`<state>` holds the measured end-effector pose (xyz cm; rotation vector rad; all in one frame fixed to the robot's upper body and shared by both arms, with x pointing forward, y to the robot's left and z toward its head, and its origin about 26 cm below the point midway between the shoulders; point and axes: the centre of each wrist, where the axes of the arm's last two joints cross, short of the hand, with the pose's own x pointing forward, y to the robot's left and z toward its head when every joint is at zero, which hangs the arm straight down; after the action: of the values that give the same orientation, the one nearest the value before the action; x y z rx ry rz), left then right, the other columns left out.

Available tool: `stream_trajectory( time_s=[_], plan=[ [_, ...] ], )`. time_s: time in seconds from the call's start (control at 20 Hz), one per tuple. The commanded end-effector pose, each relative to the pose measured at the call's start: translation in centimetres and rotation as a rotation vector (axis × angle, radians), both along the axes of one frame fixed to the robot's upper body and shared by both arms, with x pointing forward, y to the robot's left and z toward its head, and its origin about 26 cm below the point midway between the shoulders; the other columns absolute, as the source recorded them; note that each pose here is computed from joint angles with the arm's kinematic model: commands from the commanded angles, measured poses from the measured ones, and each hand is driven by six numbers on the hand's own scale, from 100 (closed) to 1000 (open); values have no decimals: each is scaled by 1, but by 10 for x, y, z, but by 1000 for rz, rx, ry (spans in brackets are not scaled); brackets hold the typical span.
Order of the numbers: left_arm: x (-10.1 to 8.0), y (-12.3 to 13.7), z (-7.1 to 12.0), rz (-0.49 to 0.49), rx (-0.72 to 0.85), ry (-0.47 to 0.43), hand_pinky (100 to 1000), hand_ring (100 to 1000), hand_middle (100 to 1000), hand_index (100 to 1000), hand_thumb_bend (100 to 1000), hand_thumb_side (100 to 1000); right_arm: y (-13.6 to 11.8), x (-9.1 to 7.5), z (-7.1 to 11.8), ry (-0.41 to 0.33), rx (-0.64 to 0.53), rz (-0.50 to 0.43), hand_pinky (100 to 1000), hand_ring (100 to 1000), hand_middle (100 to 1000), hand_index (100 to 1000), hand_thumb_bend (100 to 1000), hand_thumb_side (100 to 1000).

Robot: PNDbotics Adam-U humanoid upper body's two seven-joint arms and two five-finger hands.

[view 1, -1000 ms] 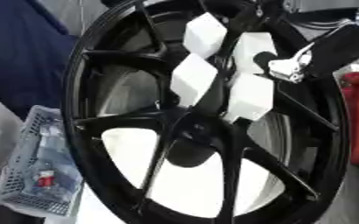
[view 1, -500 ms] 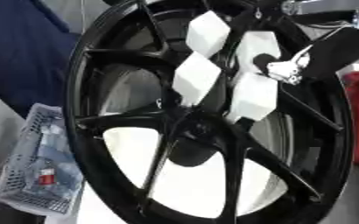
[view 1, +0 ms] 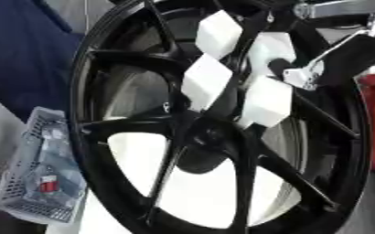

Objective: Pull the pin out of the wheel hub.

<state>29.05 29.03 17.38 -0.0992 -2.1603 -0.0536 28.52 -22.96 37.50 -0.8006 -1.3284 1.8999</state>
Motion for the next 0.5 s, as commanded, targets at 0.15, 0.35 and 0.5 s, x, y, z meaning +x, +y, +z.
stream_trajectory(
  time_s=[0.15,0.35,0.5],
  plan=[
    [-2,-2,7,-7,15,-24,981,530,677,815,203,988,-3,-4,5,-9,-7,-40,842,843,833,966,100,451],
    [-2,-2,7,-9,17,-24,981,531,678,815,204,988,-3,-5,7,-9,2,-41,840,841,832,965,100,448],
    [-2,-2,7,-10,17,-22,982,531,678,815,204,988,-2,-5,7,-11,5,-45,835,836,825,957,100,418]
  ],
)
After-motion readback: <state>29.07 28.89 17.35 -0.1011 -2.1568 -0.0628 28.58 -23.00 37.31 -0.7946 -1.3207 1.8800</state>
